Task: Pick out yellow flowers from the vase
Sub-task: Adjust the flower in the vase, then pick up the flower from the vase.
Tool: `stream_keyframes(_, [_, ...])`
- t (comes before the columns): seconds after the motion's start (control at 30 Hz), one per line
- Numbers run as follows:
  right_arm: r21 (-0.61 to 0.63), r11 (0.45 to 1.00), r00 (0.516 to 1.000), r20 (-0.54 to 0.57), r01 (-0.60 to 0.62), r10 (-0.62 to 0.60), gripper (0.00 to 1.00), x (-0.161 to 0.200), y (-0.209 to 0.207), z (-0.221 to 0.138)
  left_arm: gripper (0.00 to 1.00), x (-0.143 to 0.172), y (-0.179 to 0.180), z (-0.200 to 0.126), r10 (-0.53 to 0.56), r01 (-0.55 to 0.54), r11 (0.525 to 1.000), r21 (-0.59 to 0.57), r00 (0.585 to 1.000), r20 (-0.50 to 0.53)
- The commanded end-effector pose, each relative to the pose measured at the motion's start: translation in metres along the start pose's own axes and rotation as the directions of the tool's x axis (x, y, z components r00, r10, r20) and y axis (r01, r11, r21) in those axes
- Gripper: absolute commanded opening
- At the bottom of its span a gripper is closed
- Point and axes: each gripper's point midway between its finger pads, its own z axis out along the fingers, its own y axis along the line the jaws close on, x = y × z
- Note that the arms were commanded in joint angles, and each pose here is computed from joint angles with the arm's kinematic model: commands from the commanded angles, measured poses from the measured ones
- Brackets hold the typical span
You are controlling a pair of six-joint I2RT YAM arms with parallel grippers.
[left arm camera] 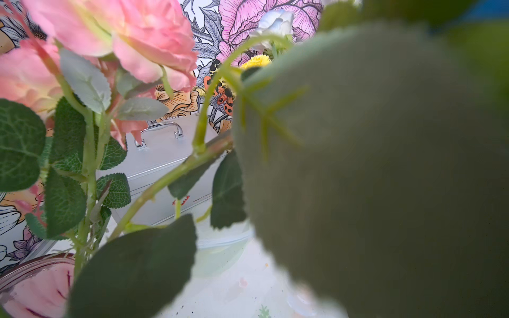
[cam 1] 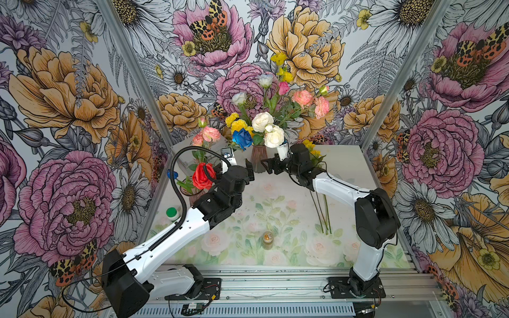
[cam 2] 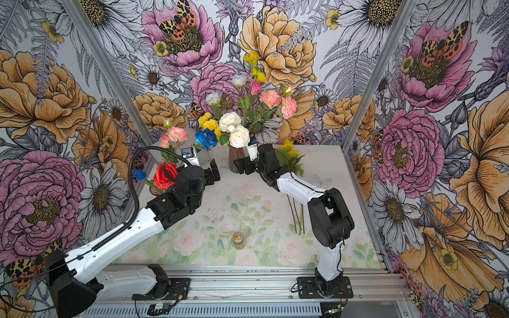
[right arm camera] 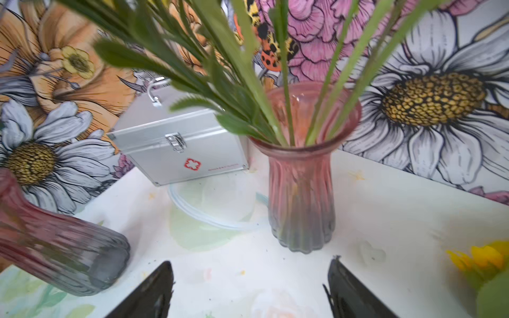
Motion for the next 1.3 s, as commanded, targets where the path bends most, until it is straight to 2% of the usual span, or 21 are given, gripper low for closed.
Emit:
stream_keyframes(0.0, [-0.104, 0.994, 0.993, 0.118, 0.042, -0.030, 0.85, -0.046, 0.030, 0.005, 0.99, -0.004, 0.007, -0.006, -0.012, 0.012, 1.000, 0.014, 1.000, 0.010])
stream_keyframes(0.17, [-0.147, 0.989, 0.990, 0.144, 0.016, 0.005, 0.75, -0.055, 0.043, 0.016, 0.99, -0.003, 0.012, -0.009, -0.021, 0.021, 1.000, 0.018, 1.000, 0.010])
stream_keyframes(0.47, [-0.204, 0.978, 0.985, 0.159, -0.039, 0.072, 0.70, -0.052, 0.062, 0.030, 0.99, -0.002, 0.013, -0.007, -0.020, 0.020, 1.000, 0.020, 1.000, 0.006])
stream_keyframes(0.67, [-0.098, 0.995, 0.977, 0.214, 0.000, 0.021, 0.70, -0.064, 0.046, 0.042, 0.99, 0.000, 0.016, -0.007, -0.028, 0.028, 0.999, 0.022, 1.000, 0.003])
stream_keyframes(0.9, [0.071, 0.997, 0.951, 0.307, 0.023, -0.044, 0.72, -0.085, 0.020, 0.036, 0.99, 0.002, 0.017, -0.007, -0.027, 0.027, 0.999, 0.023, 1.000, -0.001])
stream_keyframes(1.27, [0.184, 0.982, 0.924, 0.368, 0.036, -0.103, 0.71, -0.098, -0.001, 0.042, 0.99, 0.005, 0.019, -0.007, -0.028, 0.028, 0.999, 0.020, 1.000, -0.004])
